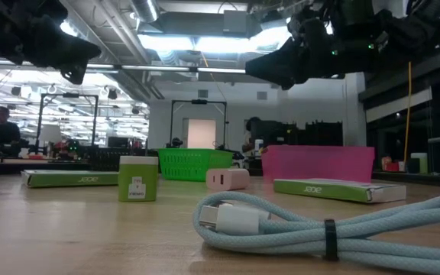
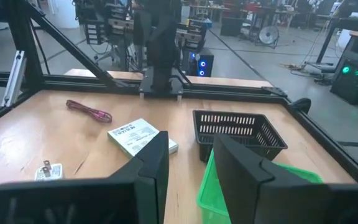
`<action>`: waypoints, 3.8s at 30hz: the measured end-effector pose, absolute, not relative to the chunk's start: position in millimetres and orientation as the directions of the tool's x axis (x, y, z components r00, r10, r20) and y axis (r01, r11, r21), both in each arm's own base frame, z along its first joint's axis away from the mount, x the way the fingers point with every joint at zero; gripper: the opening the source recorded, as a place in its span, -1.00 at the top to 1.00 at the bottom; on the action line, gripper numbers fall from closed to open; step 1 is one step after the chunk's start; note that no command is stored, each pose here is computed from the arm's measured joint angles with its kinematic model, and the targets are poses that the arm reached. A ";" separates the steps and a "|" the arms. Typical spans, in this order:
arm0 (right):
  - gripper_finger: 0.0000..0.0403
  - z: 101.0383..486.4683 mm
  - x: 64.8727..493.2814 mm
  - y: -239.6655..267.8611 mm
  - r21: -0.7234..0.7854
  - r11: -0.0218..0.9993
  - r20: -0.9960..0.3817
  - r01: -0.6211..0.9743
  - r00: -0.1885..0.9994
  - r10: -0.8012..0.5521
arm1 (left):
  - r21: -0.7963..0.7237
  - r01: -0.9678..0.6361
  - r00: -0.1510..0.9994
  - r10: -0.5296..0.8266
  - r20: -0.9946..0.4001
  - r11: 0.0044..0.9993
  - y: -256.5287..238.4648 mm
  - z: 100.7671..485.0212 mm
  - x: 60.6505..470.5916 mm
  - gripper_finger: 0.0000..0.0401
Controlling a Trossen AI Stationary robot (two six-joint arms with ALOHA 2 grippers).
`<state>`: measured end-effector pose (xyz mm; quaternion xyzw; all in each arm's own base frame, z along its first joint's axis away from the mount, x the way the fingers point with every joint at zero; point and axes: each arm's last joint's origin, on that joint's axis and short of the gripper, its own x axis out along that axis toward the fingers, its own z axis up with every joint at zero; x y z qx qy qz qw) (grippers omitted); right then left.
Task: Pick and place items into bin
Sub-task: Put the green charger adapter into the green bin
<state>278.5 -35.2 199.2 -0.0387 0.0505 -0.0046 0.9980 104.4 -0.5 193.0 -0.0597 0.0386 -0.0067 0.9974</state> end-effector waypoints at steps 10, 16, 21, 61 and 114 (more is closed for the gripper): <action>0.46 195.6 278.1 -35.3 -0.096 0.995 -0.137 0.000 0.991 -0.013 | -0.291 0.037 0.990 -0.075 -0.120 0.956 -2.5 189.2 109.1 0.99; 0.46 195.8 278.1 -35.3 -0.096 0.995 -0.136 0.000 0.991 -0.013 | -0.310 -0.009 0.979 -0.055 -0.196 0.951 -4.6 196.5 119.0 0.99; 0.46 195.8 278.1 -35.3 -0.096 0.995 -0.136 0.000 0.991 -0.013 | -0.312 -0.023 0.955 -0.071 -0.288 0.950 -8.0 205.4 131.1 0.99; 0.46 195.3 278.1 -35.7 -0.099 0.995 -0.143 0.002 0.990 -0.016 | -0.175 -0.065 0.595 -0.102 -0.797 0.982 -65.4 236.3 245.4 0.99; 0.46 185.2 276.0 -35.4 -0.124 0.992 -0.247 -0.019 0.969 -0.012 | -0.116 -0.344 0.562 0.105 -0.821 0.932 -129.8 218.5 277.1 0.01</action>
